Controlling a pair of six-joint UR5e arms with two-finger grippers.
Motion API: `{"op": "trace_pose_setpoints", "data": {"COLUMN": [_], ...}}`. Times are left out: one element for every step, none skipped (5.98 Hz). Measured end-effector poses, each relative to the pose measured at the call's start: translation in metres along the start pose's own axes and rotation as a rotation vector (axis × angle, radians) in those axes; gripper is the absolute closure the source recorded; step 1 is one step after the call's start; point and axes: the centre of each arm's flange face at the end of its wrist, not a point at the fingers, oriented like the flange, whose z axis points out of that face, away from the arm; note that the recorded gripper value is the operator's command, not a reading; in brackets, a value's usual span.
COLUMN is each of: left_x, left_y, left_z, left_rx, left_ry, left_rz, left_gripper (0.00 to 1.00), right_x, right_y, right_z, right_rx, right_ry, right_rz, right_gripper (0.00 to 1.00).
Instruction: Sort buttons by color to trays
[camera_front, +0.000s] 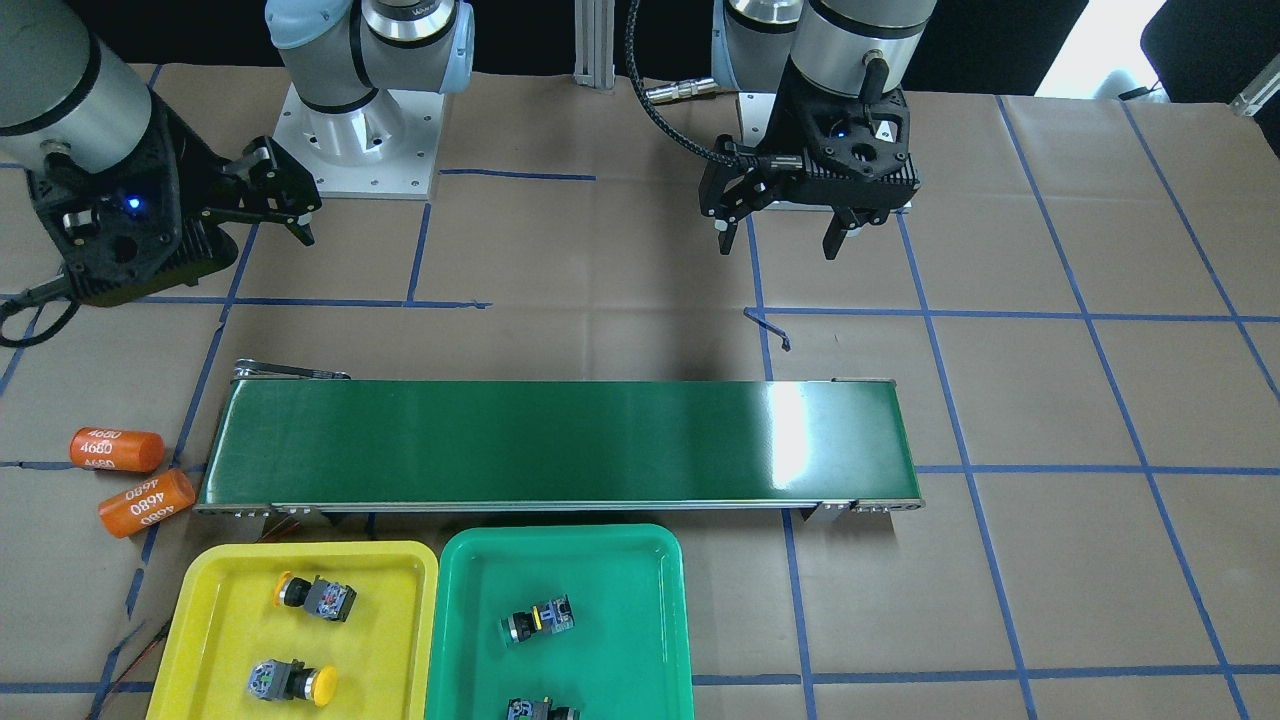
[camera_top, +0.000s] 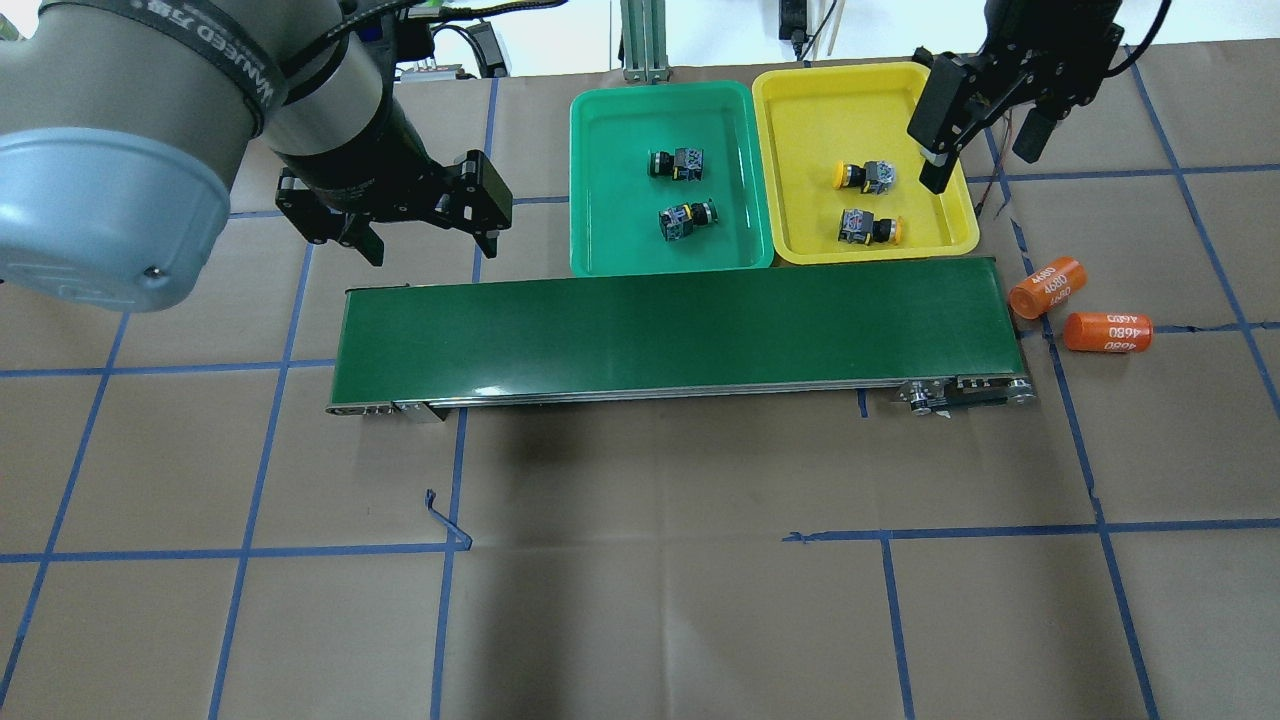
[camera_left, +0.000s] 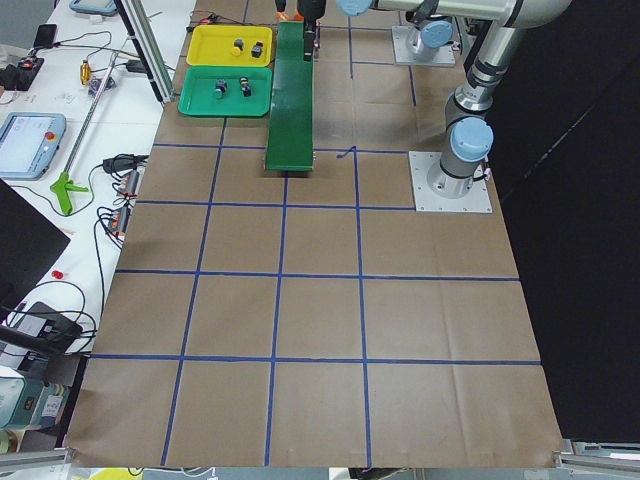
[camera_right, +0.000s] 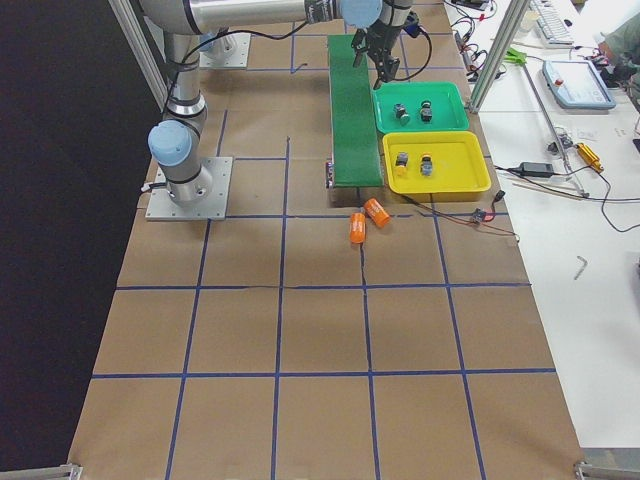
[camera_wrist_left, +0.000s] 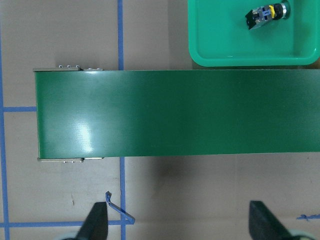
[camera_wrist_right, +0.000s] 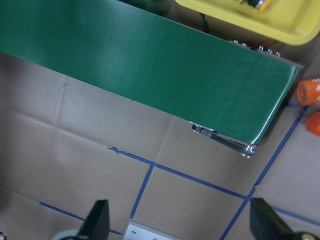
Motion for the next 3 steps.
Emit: {"op": "trace_pose_setpoints", "data": {"left_x": [0.001, 0.002, 0.002], "left_y": [-0.001, -0.003, -0.006], "left_z": [0.0, 0.001, 0.002], "left_rx": [0.004, 0.013, 0.018], "left_ry": [0.0, 0.001, 0.003], "left_rz": [0.003, 0.003, 0.001], "left_gripper": [0.02, 0.02, 0.02], "right_x": [-0.018, -0.033, -0.042], "right_y": [0.025, 0.043, 0.049], "right_z": [0.006, 0.019, 0.033], "right_rx": [0.013, 0.055, 0.103], "right_ry": [0.009, 0.028, 0.042], "right_rz": [0.107, 0.171, 0.212], "right_gripper": [0.0, 0.0, 0.0]}}
